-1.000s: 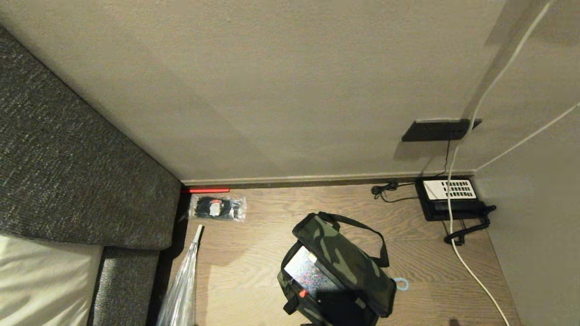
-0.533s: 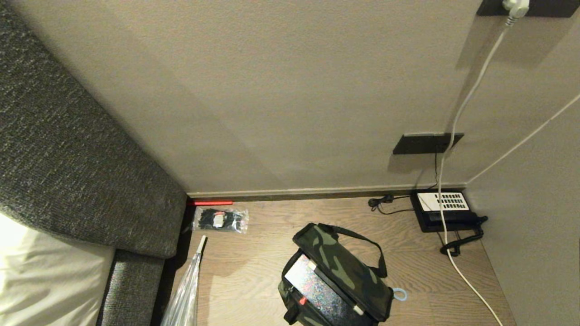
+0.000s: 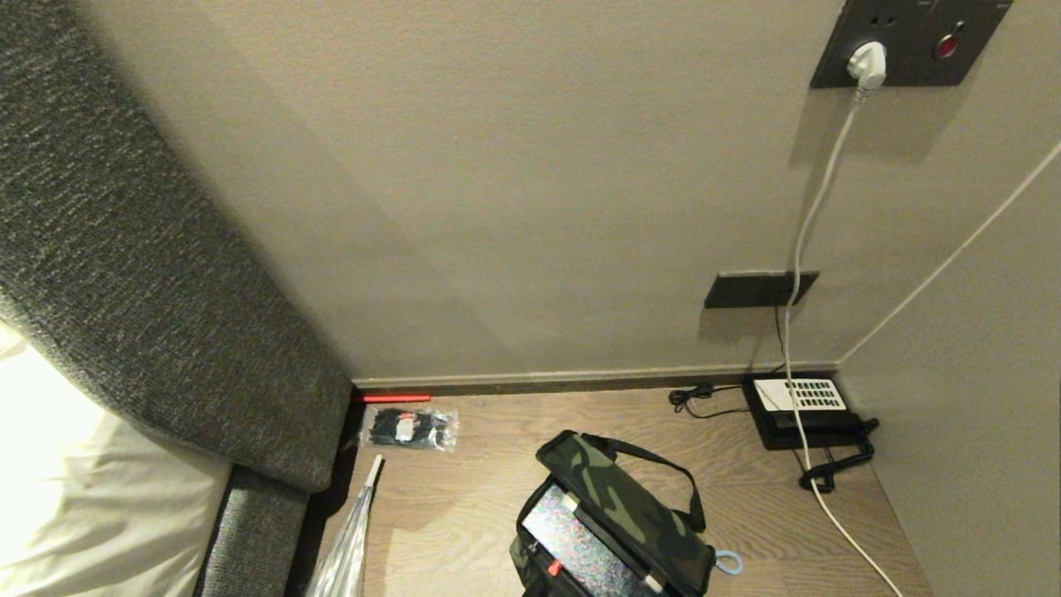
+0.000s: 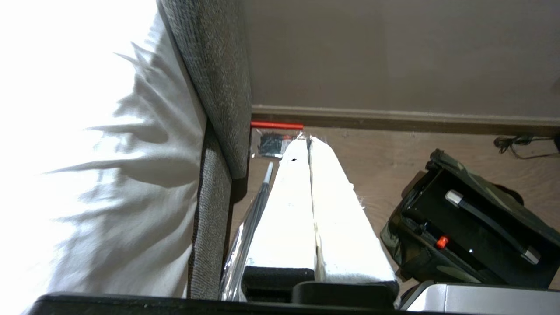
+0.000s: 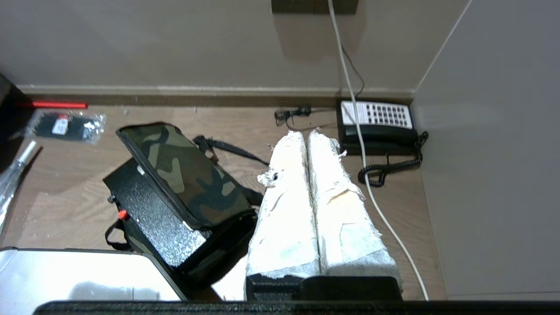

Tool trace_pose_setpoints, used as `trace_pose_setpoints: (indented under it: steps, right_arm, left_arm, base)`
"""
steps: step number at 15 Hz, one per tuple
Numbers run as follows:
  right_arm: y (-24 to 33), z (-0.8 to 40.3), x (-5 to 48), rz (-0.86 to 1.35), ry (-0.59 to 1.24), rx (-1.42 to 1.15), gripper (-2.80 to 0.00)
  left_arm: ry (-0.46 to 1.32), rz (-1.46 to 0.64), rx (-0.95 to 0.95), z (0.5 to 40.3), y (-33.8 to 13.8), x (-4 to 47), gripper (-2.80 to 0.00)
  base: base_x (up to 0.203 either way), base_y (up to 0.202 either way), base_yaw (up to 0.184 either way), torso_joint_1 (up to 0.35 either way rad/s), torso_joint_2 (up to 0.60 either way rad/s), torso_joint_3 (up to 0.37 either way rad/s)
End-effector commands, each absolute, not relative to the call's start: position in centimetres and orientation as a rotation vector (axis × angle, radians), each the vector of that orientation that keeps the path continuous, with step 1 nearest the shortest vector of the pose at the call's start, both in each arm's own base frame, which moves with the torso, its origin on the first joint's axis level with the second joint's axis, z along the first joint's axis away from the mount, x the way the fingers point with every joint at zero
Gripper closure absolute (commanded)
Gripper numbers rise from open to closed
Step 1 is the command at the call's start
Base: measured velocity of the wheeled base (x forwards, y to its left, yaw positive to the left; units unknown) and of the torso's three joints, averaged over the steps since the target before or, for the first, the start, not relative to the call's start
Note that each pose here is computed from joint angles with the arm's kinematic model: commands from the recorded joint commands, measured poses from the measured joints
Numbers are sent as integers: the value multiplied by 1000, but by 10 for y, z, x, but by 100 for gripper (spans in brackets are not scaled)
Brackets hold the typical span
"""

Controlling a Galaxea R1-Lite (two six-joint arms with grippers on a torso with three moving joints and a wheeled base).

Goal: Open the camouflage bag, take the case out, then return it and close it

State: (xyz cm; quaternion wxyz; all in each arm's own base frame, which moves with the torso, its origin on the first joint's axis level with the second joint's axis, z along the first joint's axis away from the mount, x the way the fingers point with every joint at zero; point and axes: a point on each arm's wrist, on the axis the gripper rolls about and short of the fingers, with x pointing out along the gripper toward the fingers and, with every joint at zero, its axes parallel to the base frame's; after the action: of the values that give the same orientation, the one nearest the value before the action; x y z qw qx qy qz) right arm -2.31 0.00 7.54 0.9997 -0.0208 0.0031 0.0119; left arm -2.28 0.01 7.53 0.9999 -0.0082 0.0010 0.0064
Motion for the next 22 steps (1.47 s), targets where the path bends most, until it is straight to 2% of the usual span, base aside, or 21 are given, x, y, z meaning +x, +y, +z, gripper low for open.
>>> trace_pose_setpoints:
  steps: [1, 22]
  right_arm:
    - [0, 76, -23, 25, 9, -40, 0]
    - [0, 76, -23, 25, 10, -40, 0]
  left_arm:
    - [4, 14, -17, 74, 0, -23, 0]
    - [3, 12, -14, 74, 0, -23, 0]
  base:
    - [0, 0, 0, 2, 12, 203]
    - [0, 0, 0, 2, 1, 200]
